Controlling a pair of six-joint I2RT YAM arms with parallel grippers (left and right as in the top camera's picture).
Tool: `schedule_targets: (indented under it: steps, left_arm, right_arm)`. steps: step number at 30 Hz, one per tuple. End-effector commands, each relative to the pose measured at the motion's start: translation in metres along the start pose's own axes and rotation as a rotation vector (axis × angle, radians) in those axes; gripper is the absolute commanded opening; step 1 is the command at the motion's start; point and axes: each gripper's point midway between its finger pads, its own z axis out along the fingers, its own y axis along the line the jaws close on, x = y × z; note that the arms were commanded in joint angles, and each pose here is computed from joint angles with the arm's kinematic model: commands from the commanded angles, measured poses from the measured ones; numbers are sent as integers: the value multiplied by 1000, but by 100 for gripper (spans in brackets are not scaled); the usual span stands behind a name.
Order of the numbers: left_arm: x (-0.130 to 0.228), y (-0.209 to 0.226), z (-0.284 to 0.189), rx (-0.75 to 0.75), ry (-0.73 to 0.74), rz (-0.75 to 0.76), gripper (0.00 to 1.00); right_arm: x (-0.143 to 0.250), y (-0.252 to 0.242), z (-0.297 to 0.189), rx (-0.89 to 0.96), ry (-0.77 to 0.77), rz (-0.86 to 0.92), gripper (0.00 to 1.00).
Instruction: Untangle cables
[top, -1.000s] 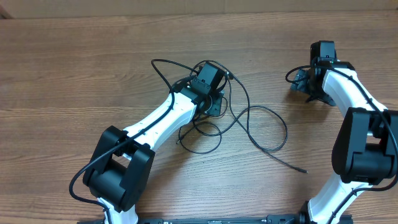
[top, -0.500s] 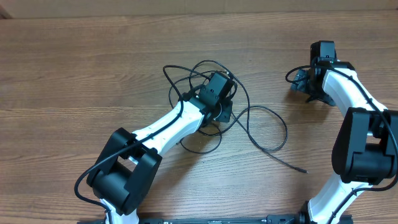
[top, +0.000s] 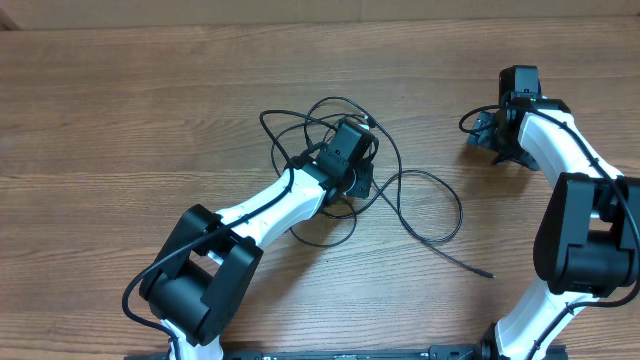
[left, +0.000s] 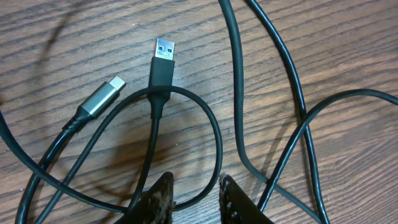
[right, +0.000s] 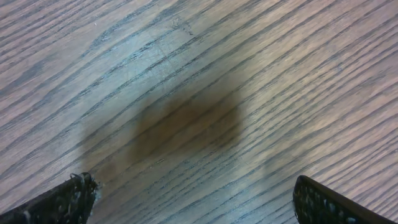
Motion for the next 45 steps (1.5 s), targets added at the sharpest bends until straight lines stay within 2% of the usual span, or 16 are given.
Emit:
schedule_targets:
  steps: [1,16,45]
  left_arm:
    - [5,-1,2,5,13,7,25]
    - [15,-13,4,7,22,40,23]
    - [9,-9,4,-20,-7,40,22]
  right_arm:
    - [-4,0,-8,-5,-24,1,100]
    - [-4,0,-8,-5,-24,1,100]
    - [-4,0,-8,-5,-24,1,100]
